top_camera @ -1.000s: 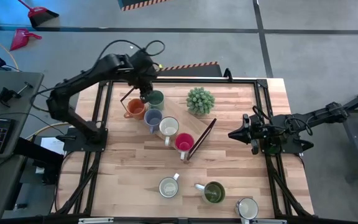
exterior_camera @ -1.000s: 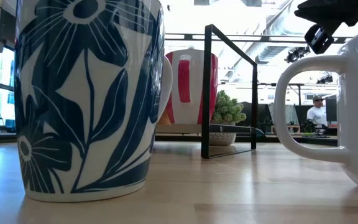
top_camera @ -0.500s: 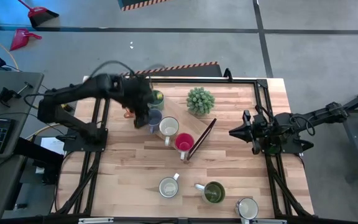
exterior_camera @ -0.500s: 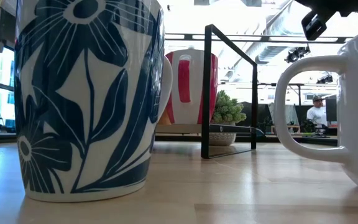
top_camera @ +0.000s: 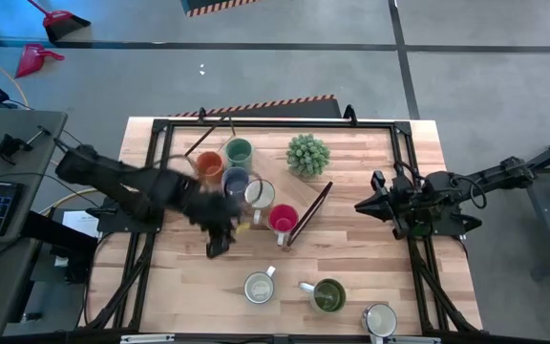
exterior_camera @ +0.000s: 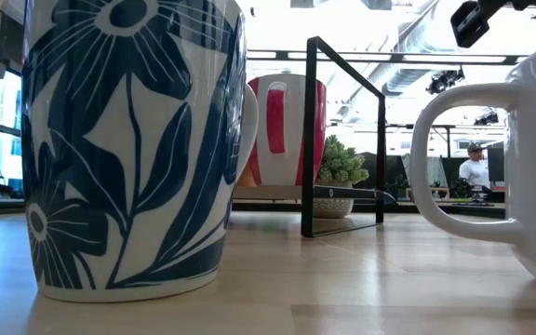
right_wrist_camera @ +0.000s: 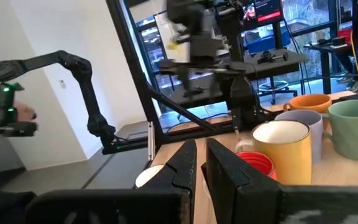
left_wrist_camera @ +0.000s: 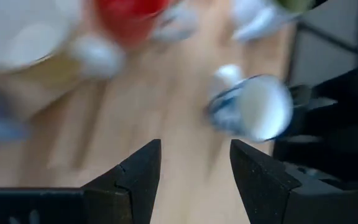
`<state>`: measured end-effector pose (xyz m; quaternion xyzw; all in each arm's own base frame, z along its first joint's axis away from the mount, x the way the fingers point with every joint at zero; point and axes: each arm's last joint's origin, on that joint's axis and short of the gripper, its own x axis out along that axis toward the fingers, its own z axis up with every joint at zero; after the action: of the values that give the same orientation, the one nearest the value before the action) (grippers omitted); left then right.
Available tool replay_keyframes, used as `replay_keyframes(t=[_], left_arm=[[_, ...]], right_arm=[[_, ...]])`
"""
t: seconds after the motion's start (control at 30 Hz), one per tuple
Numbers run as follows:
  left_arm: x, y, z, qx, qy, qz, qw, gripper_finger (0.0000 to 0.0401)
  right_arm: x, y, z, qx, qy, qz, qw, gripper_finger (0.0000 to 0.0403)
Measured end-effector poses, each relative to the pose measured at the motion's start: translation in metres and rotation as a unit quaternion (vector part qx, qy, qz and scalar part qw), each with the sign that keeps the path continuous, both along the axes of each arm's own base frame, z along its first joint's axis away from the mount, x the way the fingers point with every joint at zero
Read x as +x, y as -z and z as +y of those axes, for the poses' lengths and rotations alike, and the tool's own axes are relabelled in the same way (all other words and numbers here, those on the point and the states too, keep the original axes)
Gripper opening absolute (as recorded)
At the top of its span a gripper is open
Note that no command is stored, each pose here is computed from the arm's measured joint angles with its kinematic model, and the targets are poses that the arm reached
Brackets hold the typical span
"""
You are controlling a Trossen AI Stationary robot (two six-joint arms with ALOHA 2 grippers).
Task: Place coffee mugs
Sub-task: Put the left blue patterned mug on the shelf
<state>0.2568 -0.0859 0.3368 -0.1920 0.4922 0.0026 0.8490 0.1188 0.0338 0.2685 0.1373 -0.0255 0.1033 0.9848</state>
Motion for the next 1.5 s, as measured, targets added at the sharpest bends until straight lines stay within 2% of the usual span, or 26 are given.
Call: replay_keyframes(t=[0.1,0.27,0.37,0.53,0.73,0.87,1.0,1.1,1.2,1.3,1.4,1.5], left_arm=[[0.002,-0.010,-0.028,0.011,0.002,-0.089,0.996,0.0179],[-0.011,-0.028,-0.052,0.060,-0.018,-0.197,0.978,0.0179],[-0.030,-0.026,-0.066,0.113,-0.014,-0.196,0.974,0.0179],[-0.070,-0.018,-0.078,0.195,-0.021,-0.156,0.968,0.0179],[-0.099,-0.016,-0.073,0.248,0.000,-0.126,0.960,0.0179],[-0.116,0.004,-0.060,0.288,0.017,-0.121,0.950,0.0179],[-0.138,0.034,-0.040,0.263,0.021,-0.122,0.957,0.0179],[-0.152,0.052,-0.026,0.227,0.024,-0.159,0.960,0.0179],[-0.162,0.067,-0.014,0.195,0.042,-0.212,0.957,0.0179],[-0.165,0.076,-0.005,0.171,0.071,-0.284,0.941,0.0179],[-0.161,0.079,-0.002,0.146,0.111,-0.354,0.917,0.0179],[-0.154,0.083,0.004,0.151,0.146,-0.378,0.902,0.0179]], right_arm=[[0.000,-0.001,0.000,0.002,0.002,-0.005,1.000,0.0016],[-0.001,-0.008,-0.001,0.036,0.011,-0.037,0.999,0.0016],[-0.002,-0.013,-0.001,0.045,0.000,-0.061,0.997,0.0016],[-0.004,-0.019,-0.001,0.054,-0.010,-0.091,0.994,0.0016],[0.000,-0.021,-0.001,0.073,0.006,-0.099,0.992,0.0016],[0.008,-0.019,0.000,0.075,0.042,-0.093,0.992,0.0016],[0.016,-0.023,0.001,0.088,0.058,-0.118,0.987,0.0016],[0.022,-0.023,0.003,0.091,0.056,-0.127,0.986,0.0016],[0.030,-0.018,0.005,0.092,0.067,-0.110,0.987,0.0016],[0.037,-0.012,0.006,0.109,0.082,-0.092,0.986,0.0016],[0.044,-0.008,0.007,0.117,0.096,-0.082,0.985,0.0016],[0.049,-0.007,0.008,0.119,0.100,-0.085,0.984,0.0016]])
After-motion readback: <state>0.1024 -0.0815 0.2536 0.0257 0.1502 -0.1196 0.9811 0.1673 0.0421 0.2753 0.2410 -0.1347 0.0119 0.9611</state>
